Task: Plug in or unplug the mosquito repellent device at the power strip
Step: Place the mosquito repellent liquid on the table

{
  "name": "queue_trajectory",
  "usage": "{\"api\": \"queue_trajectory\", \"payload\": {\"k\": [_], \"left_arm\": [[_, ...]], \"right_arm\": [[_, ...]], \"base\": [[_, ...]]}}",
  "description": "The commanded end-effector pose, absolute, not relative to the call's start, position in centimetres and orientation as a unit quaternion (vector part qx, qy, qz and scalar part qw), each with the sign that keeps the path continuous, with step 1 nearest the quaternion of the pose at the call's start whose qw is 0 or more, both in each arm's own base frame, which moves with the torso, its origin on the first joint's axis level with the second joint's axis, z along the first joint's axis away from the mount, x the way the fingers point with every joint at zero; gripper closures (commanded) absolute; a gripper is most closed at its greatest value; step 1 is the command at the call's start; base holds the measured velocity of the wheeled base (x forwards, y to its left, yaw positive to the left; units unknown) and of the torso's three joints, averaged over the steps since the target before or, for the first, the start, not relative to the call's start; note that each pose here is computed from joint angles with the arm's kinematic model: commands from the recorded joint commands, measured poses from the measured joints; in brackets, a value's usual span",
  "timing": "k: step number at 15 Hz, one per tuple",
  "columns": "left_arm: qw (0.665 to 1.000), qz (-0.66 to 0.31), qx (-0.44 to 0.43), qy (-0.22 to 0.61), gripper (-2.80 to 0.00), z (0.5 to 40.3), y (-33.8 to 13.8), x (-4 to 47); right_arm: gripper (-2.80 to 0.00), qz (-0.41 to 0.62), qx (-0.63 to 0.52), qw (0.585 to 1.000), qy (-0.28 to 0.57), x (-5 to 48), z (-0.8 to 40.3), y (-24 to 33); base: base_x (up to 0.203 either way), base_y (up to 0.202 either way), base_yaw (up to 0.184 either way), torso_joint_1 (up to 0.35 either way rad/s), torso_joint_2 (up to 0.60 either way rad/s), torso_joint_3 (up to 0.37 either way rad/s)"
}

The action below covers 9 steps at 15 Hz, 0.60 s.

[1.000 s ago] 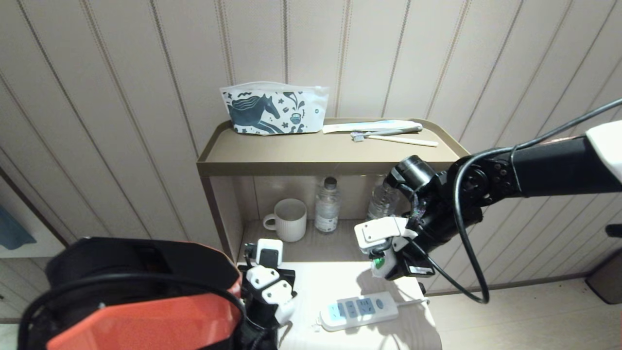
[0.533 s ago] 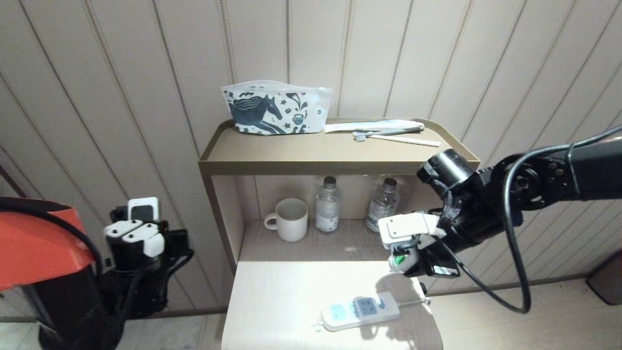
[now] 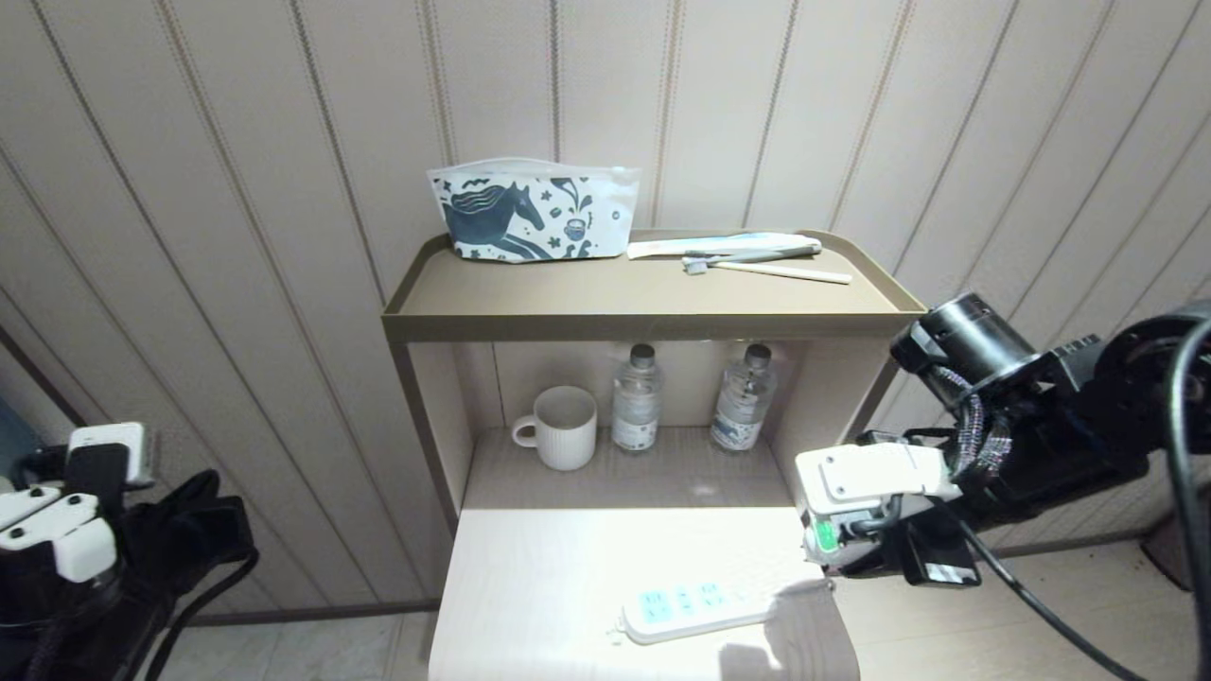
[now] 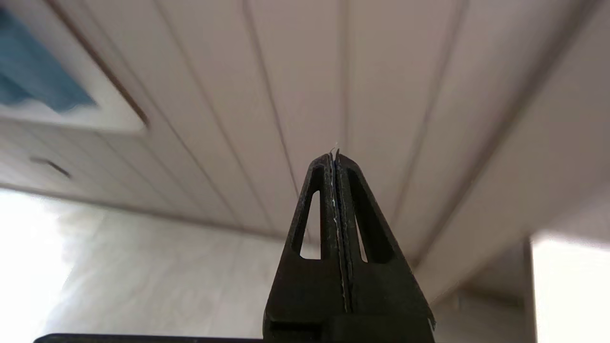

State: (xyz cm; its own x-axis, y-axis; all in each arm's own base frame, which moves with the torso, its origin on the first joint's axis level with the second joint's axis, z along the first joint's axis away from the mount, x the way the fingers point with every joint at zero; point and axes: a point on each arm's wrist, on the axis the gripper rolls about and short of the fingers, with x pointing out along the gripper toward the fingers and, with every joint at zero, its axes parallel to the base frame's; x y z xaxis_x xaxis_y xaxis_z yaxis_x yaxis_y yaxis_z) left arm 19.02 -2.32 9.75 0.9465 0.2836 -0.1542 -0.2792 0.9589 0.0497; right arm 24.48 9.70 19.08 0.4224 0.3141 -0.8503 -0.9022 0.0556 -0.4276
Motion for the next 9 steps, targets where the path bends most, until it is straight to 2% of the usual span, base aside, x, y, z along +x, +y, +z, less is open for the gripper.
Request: {"api": "queue_trajectory", "payload": {"k": [1,6,9], "left_arm": [[0.988,0.155,0.004,-0.022,0.00,13.6,-1.4,16.5],[0.969,0.197,0.011,-0.147,0.00,20.2,0.2,10.2],[0.978,0.185,0.016,-0.092,0.00,21.9,0.7,3.9]], "right_arm": [[0.00,0.445,-0.518,0.679,0.269,23.0,20.3,9.0],[0.00,0.384,-0.547,0.710,0.223,19.7,23.9,7.4],[0.00,0.365,-0.557,0.724,0.179,17.7,26.0,7.4]], "base": [[0.000,0.000,0.000,0.000,0.00,0.000],[0.000,0.000,0.000,0.000,0.00,0.000],[0.000,0.000,0.000,0.000,0.00,0.000]]}}
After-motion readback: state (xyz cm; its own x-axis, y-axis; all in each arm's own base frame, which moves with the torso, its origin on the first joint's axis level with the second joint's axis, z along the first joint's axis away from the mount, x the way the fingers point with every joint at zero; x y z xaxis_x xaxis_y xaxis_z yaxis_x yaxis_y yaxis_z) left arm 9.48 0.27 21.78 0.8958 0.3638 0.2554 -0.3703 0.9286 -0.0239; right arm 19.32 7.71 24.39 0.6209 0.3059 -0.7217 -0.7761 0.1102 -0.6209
